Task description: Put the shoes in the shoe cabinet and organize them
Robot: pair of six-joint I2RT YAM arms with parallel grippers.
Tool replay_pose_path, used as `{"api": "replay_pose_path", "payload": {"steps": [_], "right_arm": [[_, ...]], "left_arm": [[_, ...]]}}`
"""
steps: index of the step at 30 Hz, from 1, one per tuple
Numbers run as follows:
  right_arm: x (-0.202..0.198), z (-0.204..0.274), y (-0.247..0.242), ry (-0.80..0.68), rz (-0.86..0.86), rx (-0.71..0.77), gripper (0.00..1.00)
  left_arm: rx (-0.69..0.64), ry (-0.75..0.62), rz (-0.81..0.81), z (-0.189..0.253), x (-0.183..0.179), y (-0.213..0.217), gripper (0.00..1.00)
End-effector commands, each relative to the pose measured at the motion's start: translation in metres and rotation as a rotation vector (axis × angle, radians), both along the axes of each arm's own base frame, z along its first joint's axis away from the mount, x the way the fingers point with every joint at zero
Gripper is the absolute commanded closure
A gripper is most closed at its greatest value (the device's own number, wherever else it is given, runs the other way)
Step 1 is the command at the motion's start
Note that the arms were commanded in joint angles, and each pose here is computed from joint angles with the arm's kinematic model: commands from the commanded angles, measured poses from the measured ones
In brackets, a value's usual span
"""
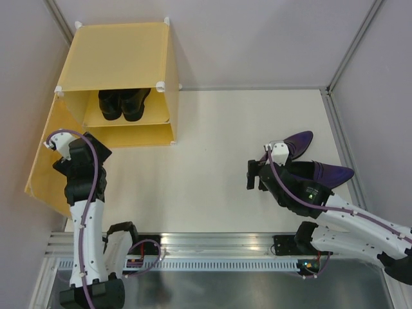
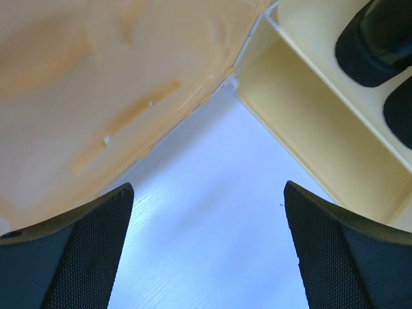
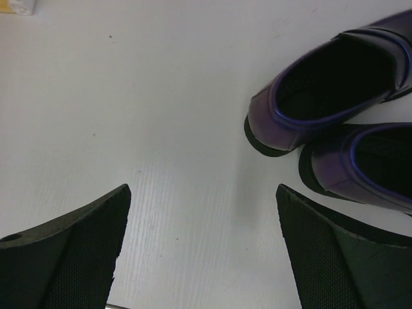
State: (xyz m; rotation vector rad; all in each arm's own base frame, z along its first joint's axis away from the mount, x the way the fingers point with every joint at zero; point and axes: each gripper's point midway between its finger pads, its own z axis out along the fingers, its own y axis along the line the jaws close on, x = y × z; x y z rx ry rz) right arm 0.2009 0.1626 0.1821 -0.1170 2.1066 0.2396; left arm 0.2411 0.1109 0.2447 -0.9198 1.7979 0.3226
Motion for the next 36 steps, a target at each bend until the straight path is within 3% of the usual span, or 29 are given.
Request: {"api": "replay_pose_path", "payload": {"steps": [1,14,23,32,36], "right_arm": [[0.016,-0.002,-0.017,0.041,-0.093,-0.033,0.03],[0.110,-0.029,-0.090,0.172,-0.411,0.019,0.18],[0.147,-0.055,-0.164,0.204,-0.657,0.023,0.21],[0.172,-0.097,-0.173,0.273,-0.687,0.024,0.24],[0.175,-0.110,-0.175,0.293,-0.666,0.008,0.36]], "left_arm": [[-0.018,0.104,0.013,-0.028,-0.021,0.004,0.00],[-0.022,0.072,-0.037,-0.039,-0.021,-0.004,0.00],[-0.006,0.072,-0.026,-0.036,-0.021,-0.001,0.00],[-0.004,0.073,-0.024,-0.037,-0.021,0.000,0.00],[0.005,0.070,-0.009,-0.035,-0.023,0.003,0.00]]}}
